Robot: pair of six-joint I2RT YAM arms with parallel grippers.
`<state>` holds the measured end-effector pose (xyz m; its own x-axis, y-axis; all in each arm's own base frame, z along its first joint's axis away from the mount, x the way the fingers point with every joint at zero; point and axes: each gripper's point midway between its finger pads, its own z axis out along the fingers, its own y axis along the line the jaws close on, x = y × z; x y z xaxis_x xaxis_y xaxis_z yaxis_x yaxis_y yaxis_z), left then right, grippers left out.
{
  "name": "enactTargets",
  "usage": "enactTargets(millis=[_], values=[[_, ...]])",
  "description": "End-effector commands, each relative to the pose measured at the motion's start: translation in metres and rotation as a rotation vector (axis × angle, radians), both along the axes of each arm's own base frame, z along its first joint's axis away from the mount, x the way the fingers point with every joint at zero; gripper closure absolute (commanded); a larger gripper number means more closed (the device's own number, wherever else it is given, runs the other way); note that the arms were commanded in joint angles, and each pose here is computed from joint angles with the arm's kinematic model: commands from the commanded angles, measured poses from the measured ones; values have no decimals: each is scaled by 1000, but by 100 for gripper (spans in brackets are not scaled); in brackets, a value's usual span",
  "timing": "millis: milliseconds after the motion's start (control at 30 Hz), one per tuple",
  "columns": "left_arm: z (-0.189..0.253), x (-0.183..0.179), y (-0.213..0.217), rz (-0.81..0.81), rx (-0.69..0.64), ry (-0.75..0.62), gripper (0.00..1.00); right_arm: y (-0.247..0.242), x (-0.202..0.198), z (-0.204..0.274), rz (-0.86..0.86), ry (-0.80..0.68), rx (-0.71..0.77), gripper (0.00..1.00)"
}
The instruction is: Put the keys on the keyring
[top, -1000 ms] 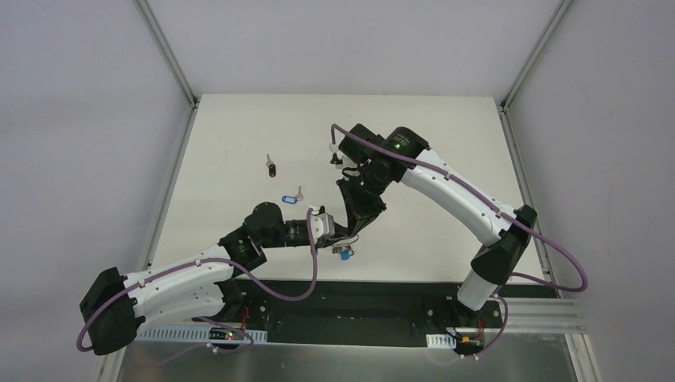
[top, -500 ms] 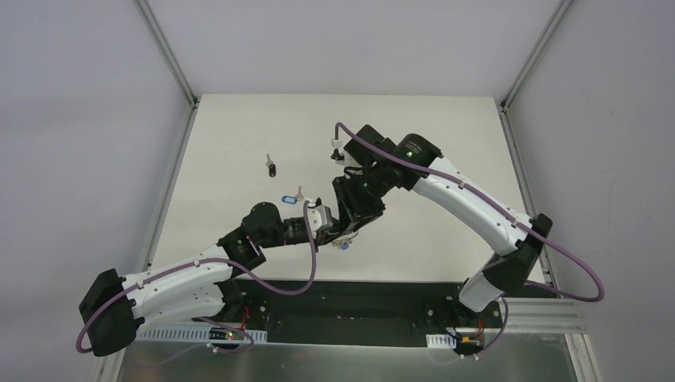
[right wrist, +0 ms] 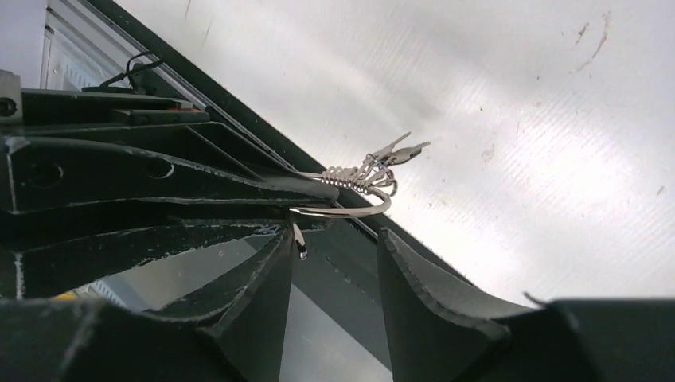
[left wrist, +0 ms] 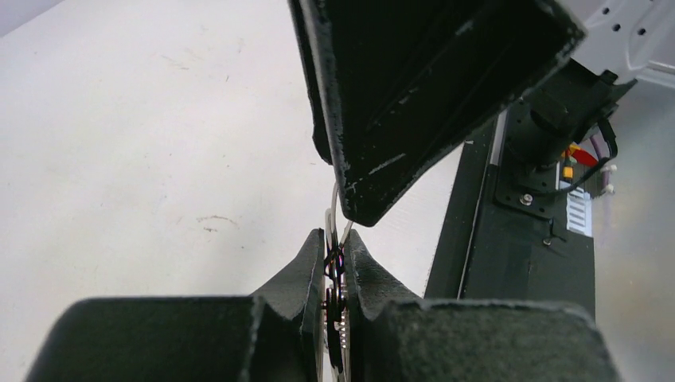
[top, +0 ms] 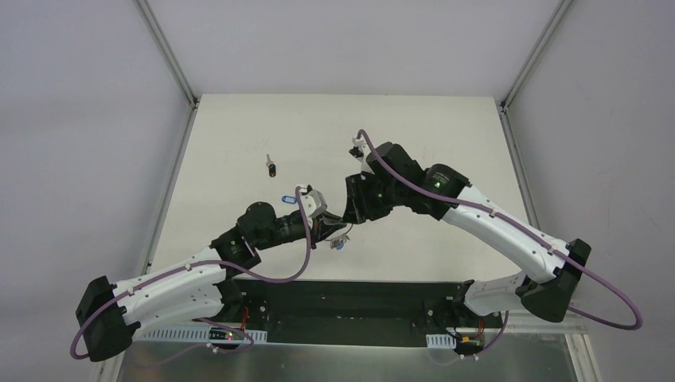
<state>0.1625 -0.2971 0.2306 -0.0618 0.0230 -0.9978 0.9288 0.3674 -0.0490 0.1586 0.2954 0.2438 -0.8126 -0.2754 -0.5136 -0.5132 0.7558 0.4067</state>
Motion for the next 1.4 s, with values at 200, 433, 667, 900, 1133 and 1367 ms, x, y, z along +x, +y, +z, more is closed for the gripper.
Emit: enactTargets(millis=[200, 433, 667, 900, 1133, 1367], values=[[20, 15, 5, 127, -131, 99, 100, 20, 25, 31, -16, -205, 183, 58], [22, 15, 9, 150, -167, 115, 100, 34, 16, 42, 29, -164, 265, 59], [28, 12, 15, 151, -205, 104, 100, 40, 10, 44, 51, -119, 270, 63], [37, 6, 19, 133, -240, 91, 100, 45, 1, 50, 95, -91, 303, 70], [39, 3, 20, 123, -248, 88, 100, 48, -3, 63, 114, -97, 357, 74], [40, 2, 22, 126, -255, 83, 100, 41, -3, 68, 100, -117, 358, 77]])
